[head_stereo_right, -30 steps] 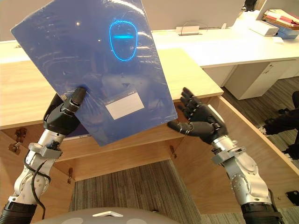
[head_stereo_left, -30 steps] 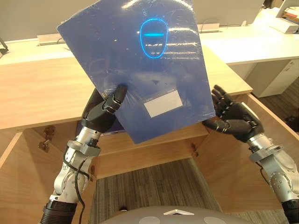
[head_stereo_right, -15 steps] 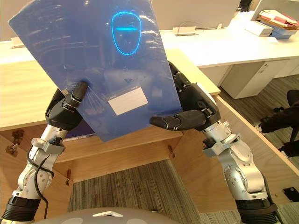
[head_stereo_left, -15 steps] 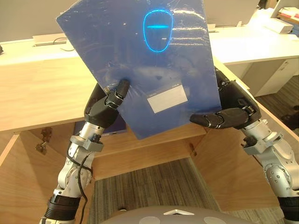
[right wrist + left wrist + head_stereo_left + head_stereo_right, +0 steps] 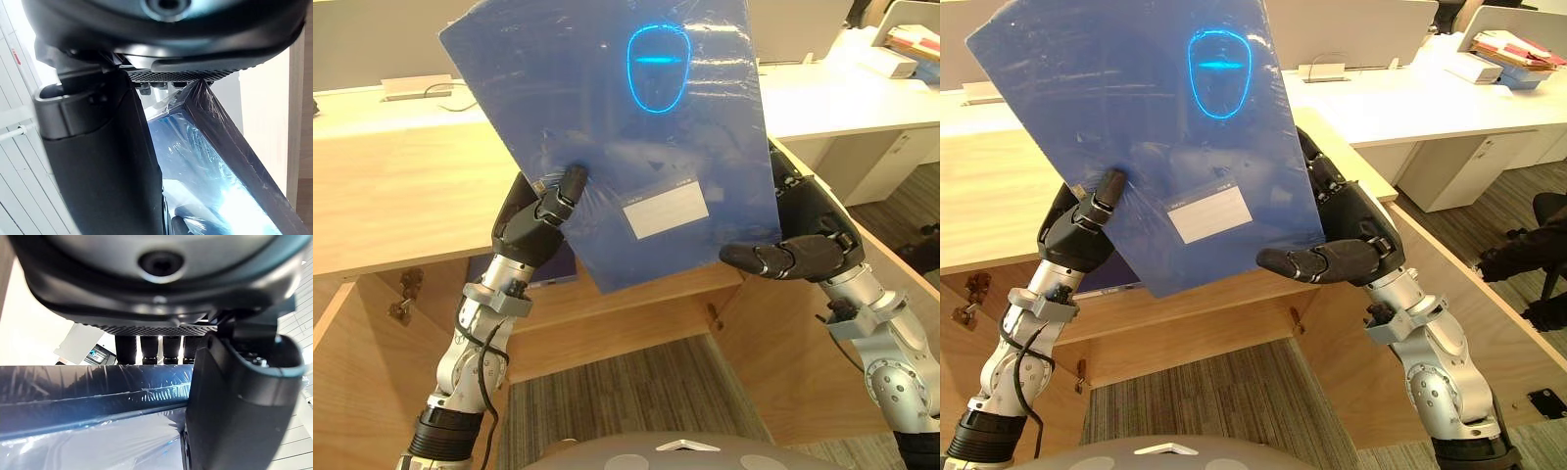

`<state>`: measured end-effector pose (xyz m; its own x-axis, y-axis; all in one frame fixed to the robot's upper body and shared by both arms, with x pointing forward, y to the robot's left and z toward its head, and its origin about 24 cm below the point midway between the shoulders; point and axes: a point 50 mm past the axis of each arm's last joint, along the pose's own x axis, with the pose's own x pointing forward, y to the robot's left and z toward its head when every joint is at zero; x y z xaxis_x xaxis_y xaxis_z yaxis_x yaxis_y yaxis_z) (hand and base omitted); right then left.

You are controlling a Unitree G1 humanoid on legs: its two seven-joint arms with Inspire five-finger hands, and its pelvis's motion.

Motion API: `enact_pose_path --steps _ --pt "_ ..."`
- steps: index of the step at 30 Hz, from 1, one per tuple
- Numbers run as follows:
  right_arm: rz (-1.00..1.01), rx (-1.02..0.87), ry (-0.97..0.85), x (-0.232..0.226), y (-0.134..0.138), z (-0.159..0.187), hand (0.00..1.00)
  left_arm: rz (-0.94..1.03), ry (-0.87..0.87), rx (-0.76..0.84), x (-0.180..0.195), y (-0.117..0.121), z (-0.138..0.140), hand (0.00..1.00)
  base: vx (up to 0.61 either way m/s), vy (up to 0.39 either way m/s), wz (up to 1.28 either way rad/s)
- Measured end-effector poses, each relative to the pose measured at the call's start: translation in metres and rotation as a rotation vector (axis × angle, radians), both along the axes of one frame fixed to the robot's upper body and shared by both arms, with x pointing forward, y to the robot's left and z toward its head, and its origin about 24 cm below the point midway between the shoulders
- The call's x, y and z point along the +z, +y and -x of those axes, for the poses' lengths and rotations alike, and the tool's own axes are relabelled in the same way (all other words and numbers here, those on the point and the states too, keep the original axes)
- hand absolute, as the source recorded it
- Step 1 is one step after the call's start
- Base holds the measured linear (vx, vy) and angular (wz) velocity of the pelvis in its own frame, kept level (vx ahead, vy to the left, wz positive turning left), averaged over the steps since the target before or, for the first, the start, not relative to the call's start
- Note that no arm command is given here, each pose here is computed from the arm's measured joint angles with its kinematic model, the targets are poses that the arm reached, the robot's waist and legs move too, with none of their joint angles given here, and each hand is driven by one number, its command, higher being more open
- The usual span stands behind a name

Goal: Walk over to the cabinet, pick up the folder, carry it to the office cabinet, place the folder inside the office cabinet, then close the office cabinet door

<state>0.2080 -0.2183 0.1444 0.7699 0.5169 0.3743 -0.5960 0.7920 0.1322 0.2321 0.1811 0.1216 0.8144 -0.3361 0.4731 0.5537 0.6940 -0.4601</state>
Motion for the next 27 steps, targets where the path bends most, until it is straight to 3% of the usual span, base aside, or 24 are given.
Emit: enact_pose_path --steps 6,15,21,27 --pt "-0.016 0.018 0.036 -0.002 -0.002 0.002 1.0 -0.011 -0.008 -0.011 0.002 -0.001 -0.001 0.0 -0.01 0.007 -0.02" --pt "0.184 0.135 0.16 -0.003 -0.012 -0.001 1.0 -0.092 -0.013 -0.049 0.004 0.002 0.0 0.0 0.0 0.0 0.0" --pt "0.189 0.131 0.235 -0.017 -0.019 -0.003 1.0 -0.234 -0.01 -0.048 0.001 0.013 -0.002 0.0 0.0 0.0 0.0" --pt "0.184 0.079 0.284 -0.027 -0.03 -0.005 1.0 -0.335 0.0 0.062 -0.001 0.033 -0.006 0.0 0.0 0.0 0.0"
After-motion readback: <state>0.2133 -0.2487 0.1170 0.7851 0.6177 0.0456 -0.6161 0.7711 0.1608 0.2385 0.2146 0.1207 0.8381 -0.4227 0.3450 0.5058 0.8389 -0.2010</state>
